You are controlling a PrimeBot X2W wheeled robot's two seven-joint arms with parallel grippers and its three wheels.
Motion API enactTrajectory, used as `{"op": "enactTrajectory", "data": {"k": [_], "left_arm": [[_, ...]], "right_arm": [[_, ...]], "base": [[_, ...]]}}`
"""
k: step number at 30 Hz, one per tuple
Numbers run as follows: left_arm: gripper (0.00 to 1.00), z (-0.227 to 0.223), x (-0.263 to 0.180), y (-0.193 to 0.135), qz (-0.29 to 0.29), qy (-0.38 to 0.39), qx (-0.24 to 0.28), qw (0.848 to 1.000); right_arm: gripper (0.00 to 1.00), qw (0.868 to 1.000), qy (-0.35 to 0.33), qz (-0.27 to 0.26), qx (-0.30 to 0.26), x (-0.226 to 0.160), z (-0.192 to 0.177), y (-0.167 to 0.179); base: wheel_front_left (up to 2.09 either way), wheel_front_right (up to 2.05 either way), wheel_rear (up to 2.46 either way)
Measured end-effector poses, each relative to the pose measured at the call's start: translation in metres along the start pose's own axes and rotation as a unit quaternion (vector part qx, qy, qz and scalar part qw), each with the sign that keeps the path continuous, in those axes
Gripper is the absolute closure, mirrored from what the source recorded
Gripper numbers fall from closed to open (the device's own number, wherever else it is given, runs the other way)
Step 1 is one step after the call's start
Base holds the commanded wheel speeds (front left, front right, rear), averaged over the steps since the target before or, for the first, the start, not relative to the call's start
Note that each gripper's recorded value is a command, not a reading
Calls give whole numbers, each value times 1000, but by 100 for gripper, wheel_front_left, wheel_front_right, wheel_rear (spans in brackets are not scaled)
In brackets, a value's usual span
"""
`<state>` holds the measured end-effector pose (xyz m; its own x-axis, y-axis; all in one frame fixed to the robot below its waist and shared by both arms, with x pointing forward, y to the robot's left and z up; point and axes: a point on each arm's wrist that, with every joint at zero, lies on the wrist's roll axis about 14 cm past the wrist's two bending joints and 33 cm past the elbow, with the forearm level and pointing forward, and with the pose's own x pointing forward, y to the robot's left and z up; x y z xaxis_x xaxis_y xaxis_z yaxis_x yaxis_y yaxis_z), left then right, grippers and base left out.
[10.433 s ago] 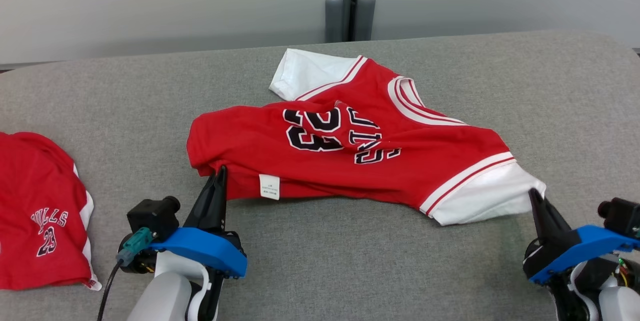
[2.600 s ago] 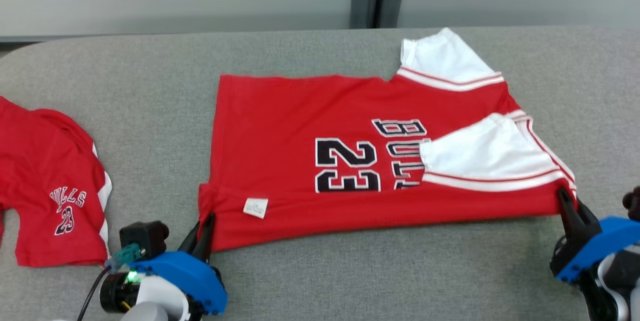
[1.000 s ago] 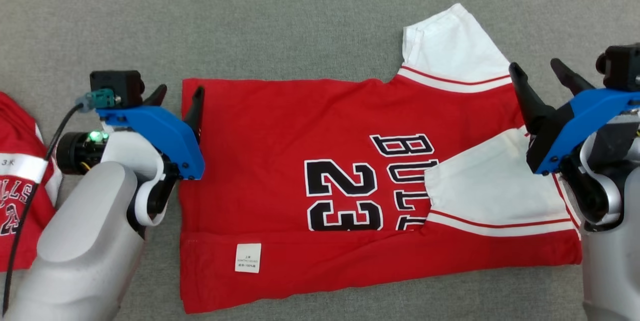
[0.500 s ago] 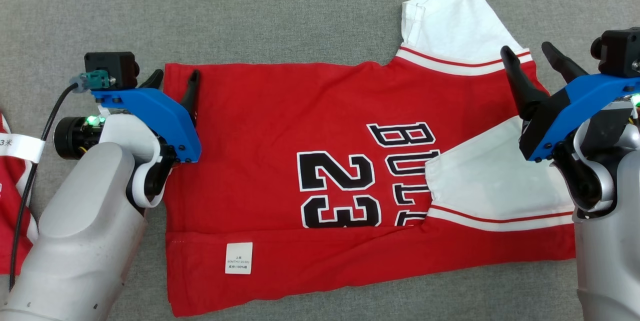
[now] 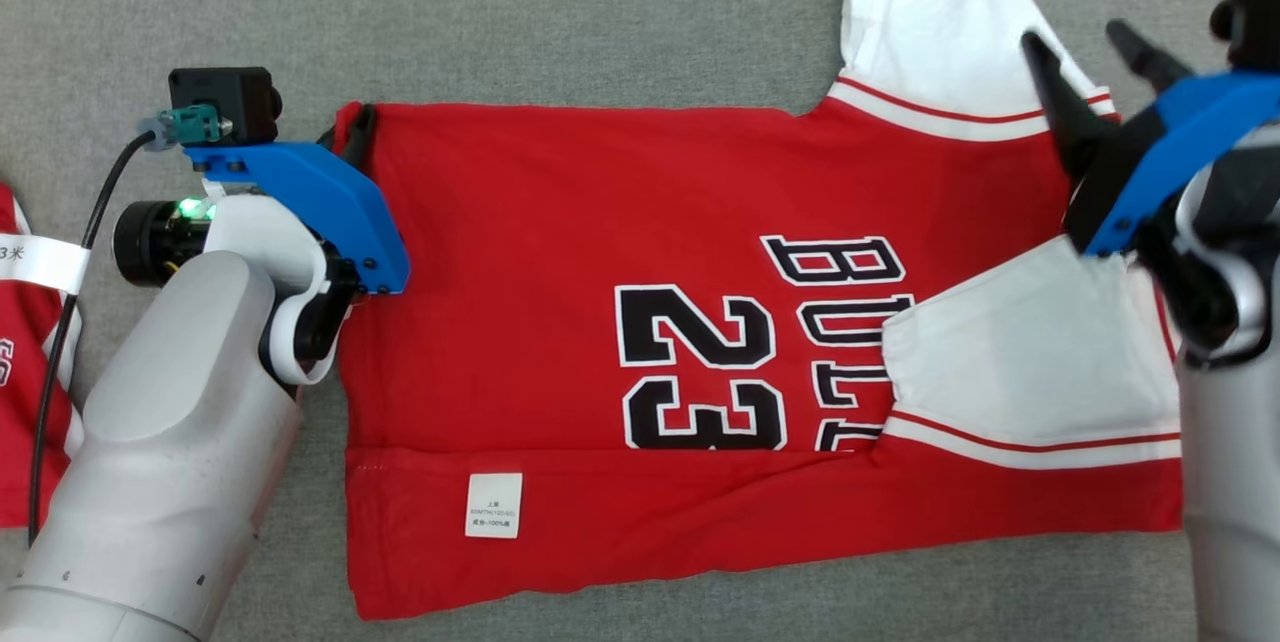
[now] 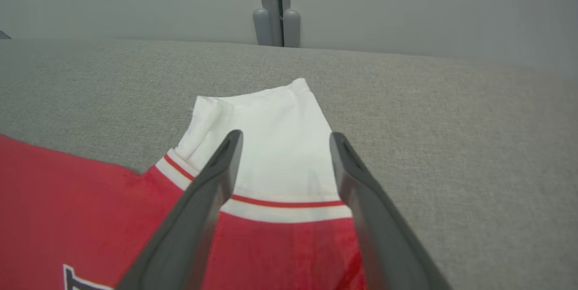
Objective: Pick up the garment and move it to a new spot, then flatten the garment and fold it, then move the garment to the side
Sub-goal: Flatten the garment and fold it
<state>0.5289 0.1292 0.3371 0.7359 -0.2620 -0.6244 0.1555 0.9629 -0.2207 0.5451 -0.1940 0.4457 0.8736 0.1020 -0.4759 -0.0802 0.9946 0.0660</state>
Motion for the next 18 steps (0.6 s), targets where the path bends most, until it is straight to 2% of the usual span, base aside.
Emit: {"op": "enactTrajectory", "data": {"k": [8, 18], "left_arm": [[100, 6, 0, -8, -17, -37, 9, 999], [100, 4, -9, -7, -28, -75, 4, 997]], "right_arm": [[0, 999, 28, -42, -9, 47, 18, -25], [0, 994, 93, -53, -29, 106, -9, -17]], "base": [[0, 0, 0], [0, 0, 0]]}}
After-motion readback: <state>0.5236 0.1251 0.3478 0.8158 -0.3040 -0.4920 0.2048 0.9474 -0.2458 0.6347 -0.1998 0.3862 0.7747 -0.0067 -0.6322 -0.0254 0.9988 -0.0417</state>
